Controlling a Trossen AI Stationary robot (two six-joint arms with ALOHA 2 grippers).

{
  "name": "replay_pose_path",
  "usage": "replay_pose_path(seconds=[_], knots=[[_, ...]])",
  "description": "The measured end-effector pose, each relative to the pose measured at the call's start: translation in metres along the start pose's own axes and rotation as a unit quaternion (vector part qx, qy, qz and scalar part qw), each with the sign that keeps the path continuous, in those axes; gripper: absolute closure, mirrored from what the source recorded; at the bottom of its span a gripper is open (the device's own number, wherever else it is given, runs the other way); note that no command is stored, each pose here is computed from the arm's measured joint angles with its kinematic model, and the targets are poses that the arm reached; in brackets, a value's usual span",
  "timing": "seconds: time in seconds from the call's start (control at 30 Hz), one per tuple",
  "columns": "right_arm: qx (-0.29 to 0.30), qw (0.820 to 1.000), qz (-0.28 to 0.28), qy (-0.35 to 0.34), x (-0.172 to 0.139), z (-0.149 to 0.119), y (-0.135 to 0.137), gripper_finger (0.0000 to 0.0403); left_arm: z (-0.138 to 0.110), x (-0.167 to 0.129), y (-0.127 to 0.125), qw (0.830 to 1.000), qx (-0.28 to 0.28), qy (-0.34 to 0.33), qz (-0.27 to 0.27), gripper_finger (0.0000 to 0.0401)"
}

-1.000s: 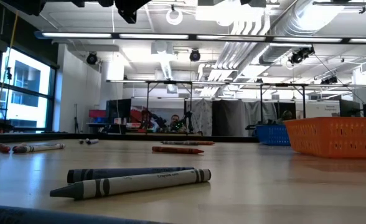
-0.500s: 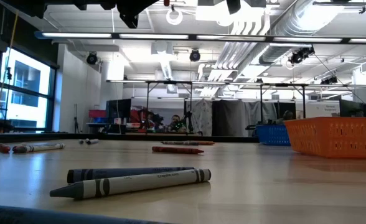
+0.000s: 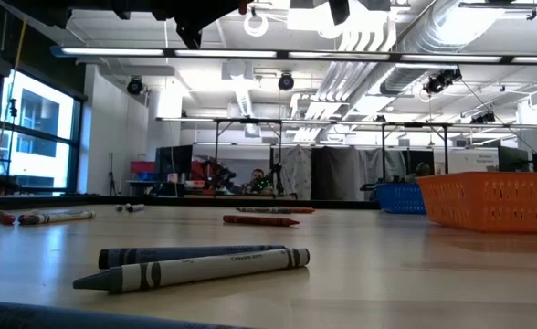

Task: Sort crayons
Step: Put the orange crayon into the red bin

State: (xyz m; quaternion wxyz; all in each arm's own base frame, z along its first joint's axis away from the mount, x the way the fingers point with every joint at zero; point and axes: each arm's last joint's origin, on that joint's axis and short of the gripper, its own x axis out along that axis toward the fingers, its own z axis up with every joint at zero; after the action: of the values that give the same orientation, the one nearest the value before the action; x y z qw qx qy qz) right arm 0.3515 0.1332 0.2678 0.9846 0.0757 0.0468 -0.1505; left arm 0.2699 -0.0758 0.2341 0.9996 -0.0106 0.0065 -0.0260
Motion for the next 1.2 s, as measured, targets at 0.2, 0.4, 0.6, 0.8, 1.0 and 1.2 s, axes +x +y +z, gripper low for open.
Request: replay_pose_path(seconds=[0.2, 0.4, 0.6, 0.8, 1.0, 1.2], knots=[[0.0, 1.0, -0.002, 0.0, 0.0006, 0.0001, -0.0007, 0.0402, -0.0006, 0.0012, 0.0047, 1.0, -0.025, 0.004, -0.009, 0.0336], [0.001, 1.0, 0.001, 0.001, 0.0003, 0.0, -0.0004, 0.0402, -0.0007, 0.0015, 0.0049, 0.999, -0.031, 0.006, -0.025, 0.0392], [-0.001, 1.0, -0.004, 0.008, 0.0015, -0.0017, -0.0021, 0.0402, -0.0028, 0.0014, 0.005, 0.999, -0.036, 0.017, -0.024, 0.0396], [0.005, 1.0, -0.008, 0.012, 0.0031, -0.0022, -0.0044, 0.0402, -0.0031, 0.0014, 0.0052, 0.999, -0.032, 0.018, -0.021, 0.0398], [0.008, 1.0, -0.001, 0.016, 0.0032, -0.0026, -0.0043, 0.0402, -0.0032, 0.0013, 0.0049, 0.999, -0.032, 0.019, -0.024, 0.0399], [0.015, 1.0, 0.0, 0.018, 0.003, -0.0031, -0.0041, 0.0388, -0.0032, 0.0013, 0.0049, 0.999, -0.032, 0.019, -0.025, 0.04]])
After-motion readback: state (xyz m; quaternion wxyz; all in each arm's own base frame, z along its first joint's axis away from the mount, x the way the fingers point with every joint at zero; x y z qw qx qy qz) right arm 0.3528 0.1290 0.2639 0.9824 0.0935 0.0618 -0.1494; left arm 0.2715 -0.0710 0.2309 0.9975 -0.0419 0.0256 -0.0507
